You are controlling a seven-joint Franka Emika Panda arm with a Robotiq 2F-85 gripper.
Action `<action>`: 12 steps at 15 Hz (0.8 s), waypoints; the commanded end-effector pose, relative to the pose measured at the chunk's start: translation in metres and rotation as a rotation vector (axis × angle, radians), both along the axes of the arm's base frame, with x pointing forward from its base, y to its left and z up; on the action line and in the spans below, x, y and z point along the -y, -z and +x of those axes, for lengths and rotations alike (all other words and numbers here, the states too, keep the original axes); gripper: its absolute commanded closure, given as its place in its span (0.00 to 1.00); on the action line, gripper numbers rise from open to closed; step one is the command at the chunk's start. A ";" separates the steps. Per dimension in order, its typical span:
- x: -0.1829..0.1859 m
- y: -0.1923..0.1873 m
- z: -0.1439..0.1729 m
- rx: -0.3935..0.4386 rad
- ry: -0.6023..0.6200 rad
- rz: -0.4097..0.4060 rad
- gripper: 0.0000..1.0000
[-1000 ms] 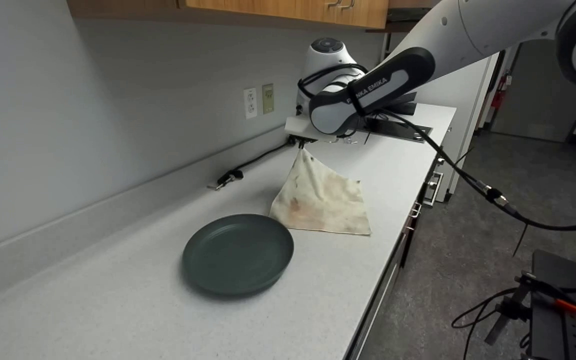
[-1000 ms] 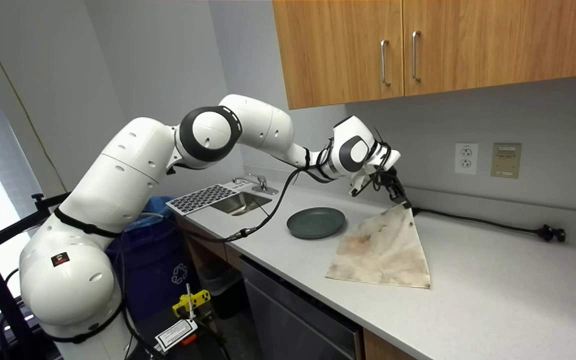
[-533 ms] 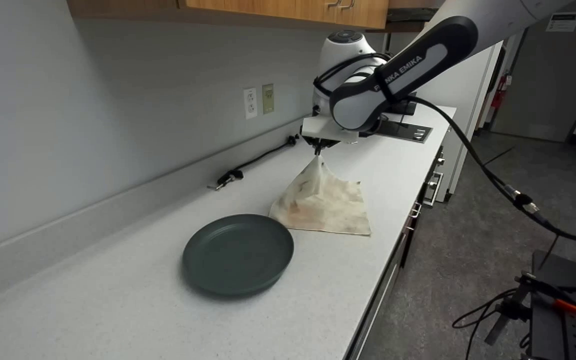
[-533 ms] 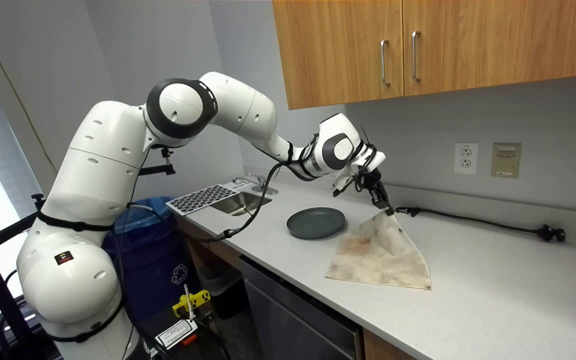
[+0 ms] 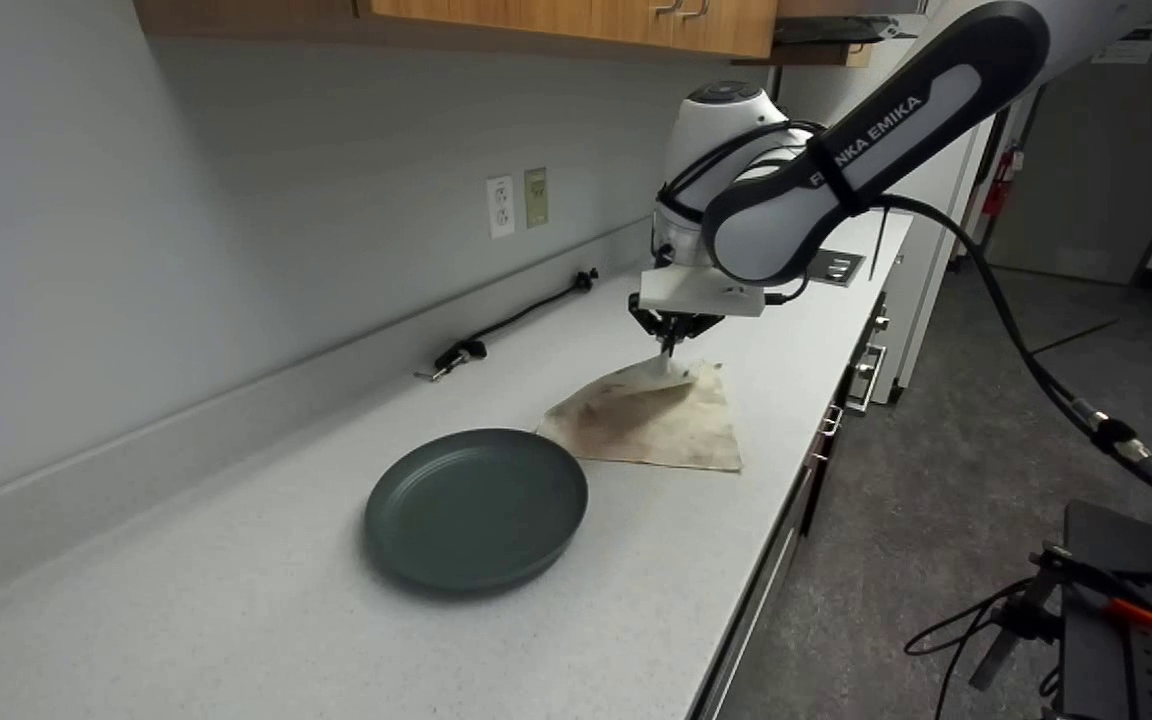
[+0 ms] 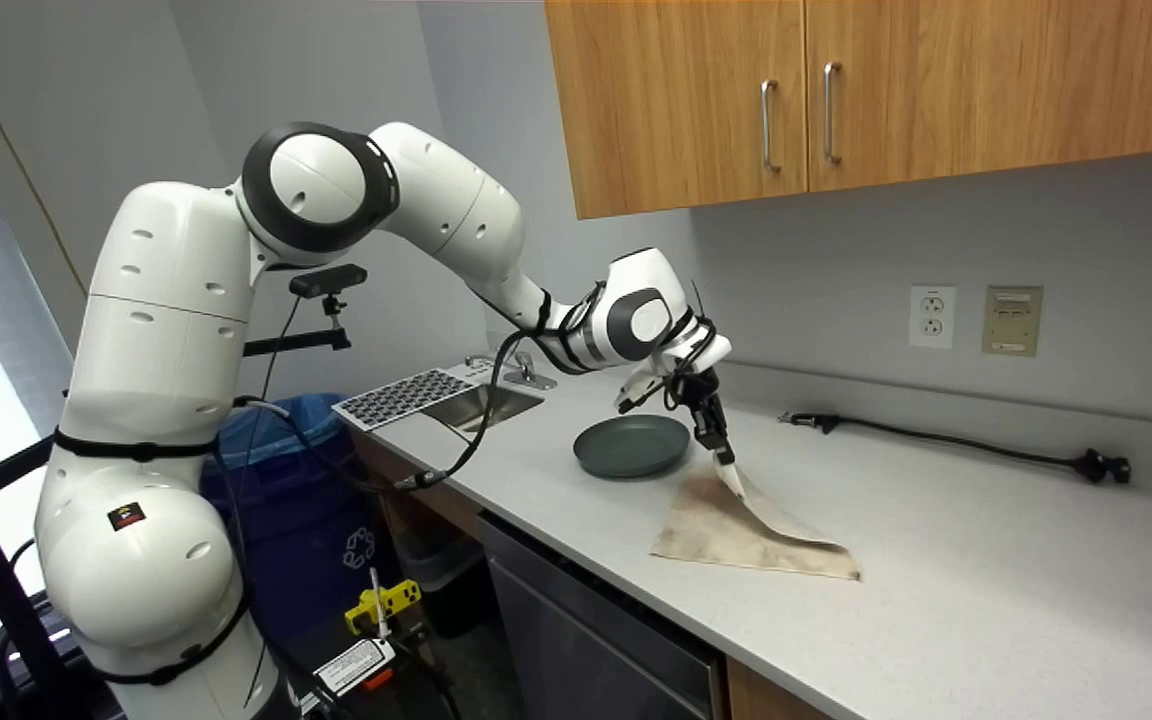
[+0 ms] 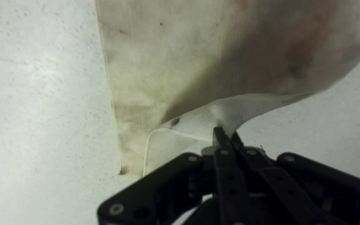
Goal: Fold the top right corner over the bottom left corner then fold the bottom right corner over the top left corner
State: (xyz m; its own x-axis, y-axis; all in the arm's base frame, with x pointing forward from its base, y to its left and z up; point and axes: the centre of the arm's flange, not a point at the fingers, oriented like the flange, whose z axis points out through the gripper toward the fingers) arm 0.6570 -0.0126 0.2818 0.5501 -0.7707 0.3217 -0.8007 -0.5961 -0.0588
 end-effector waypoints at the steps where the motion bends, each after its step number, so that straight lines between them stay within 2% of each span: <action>1: -0.004 0.002 -0.033 -0.056 -0.019 0.038 1.00; 12: 0.014 0.031 -0.071 -0.178 -0.010 0.047 1.00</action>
